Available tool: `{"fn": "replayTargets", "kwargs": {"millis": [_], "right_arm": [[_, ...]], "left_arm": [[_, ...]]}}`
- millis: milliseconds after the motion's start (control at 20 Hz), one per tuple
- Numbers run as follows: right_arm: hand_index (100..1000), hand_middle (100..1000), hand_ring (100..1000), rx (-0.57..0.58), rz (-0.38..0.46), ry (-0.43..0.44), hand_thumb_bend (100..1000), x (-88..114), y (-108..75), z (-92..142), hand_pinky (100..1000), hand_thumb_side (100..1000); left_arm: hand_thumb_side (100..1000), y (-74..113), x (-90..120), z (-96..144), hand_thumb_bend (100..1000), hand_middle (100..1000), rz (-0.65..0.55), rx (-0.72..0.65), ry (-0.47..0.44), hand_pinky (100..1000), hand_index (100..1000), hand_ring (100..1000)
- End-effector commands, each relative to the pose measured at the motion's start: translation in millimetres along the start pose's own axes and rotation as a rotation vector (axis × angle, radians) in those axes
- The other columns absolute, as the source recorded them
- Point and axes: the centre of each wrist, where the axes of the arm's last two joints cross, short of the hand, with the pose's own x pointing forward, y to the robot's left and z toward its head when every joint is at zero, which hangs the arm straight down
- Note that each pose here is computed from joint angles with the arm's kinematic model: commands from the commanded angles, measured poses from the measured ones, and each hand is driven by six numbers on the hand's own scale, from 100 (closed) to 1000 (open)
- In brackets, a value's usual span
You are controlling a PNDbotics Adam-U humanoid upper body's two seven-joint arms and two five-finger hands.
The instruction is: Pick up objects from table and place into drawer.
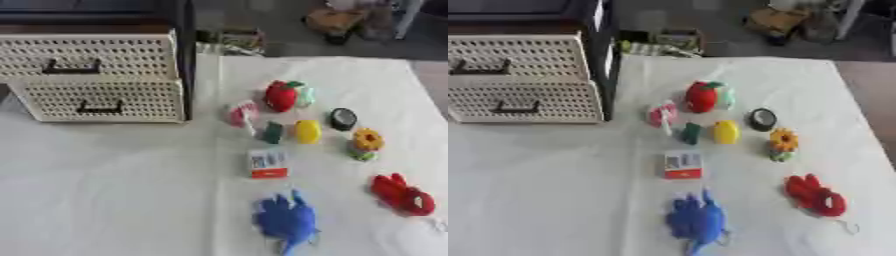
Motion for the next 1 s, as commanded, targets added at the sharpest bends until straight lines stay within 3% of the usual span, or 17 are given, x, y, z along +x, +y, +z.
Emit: {"fn": "replayTargets", "kwargs": {"millis": [50,300,450,550,1000], "right_arm": [[933,899,886,-0.017,0.048,-0.037,100,1,-11.2,-7,840,1000],[930,896,883,-0.025,0.039,-0.039,100,3,-11.4,-8,836,1000],[929,896,882,-0.027,0.035,-0.043,100,3,-11.5,-9,835,1000],[928,896,882,-0.027,0.032,-0.046,100,4,-11.5,-10,835,1000],[922,893,881,-0.029,0.028,-0.06,100,6,-12.5,-13,831,1000]], "left_arm": [[408,3.8,-8,-1,105,443,-0.118,-0.126,-0.003,284,867,438],[408,-1.4,-8,5,105,286,-0.157,-0.331,0.039,116,876,288],[408,-3.9,-2,3,105,170,-0.14,-0.402,0.072,100,885,147],[408,-6.1,-1,1,105,115,-0.128,-0.445,0.104,100,879,100],[408,-16.2,6,-13,105,100,-0.06,-0.63,0.243,100,948,100]]}}
